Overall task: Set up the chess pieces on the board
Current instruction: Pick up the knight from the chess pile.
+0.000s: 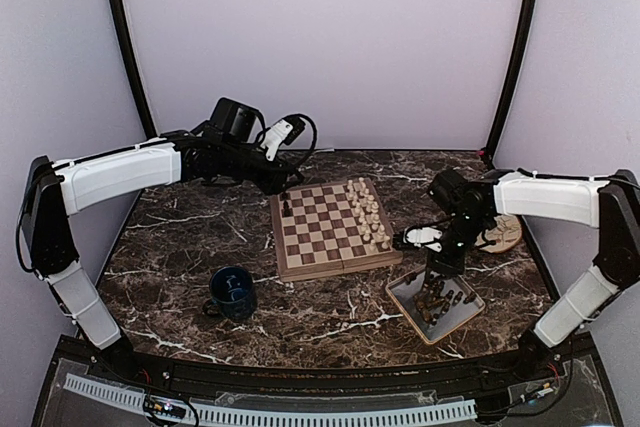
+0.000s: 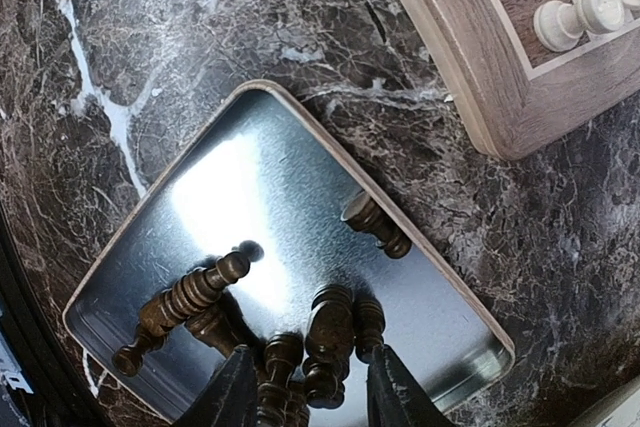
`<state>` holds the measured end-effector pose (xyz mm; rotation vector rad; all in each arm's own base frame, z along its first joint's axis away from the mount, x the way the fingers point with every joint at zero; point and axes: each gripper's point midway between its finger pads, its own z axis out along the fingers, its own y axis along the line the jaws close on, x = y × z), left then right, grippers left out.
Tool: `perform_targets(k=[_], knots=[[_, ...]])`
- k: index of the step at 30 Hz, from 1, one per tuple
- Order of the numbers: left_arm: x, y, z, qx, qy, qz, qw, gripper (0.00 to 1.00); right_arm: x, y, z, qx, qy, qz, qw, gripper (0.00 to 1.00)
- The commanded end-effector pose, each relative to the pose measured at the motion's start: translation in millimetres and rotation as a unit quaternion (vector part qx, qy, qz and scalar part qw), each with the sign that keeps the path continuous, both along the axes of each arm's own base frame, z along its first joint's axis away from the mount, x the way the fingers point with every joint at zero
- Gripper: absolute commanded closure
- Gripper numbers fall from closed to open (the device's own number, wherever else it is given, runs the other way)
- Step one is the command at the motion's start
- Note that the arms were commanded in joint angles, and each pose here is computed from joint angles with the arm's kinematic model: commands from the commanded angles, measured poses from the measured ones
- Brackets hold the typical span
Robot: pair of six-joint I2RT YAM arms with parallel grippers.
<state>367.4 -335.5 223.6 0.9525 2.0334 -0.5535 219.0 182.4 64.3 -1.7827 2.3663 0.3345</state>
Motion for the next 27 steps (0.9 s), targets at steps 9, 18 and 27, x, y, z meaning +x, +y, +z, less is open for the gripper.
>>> perform_targets(k=[9,18,27], knots=[[-2,-3,11,-0.013,-0.004,-0.006,1.000,0.66,10,7,-10,-0.017,-0.001,-0.013,1.000,0.70],[-3,-5,9,-0.013,0.000,-0.009,1.000,0.66,7,12,-20,-0.024,0.018,-0.008,1.000,0.81],[-4,-6,6,-0.006,0.002,-0.011,1.000,0.66,8,18,-17,-0.017,0.022,-0.008,1.000,0.90]])
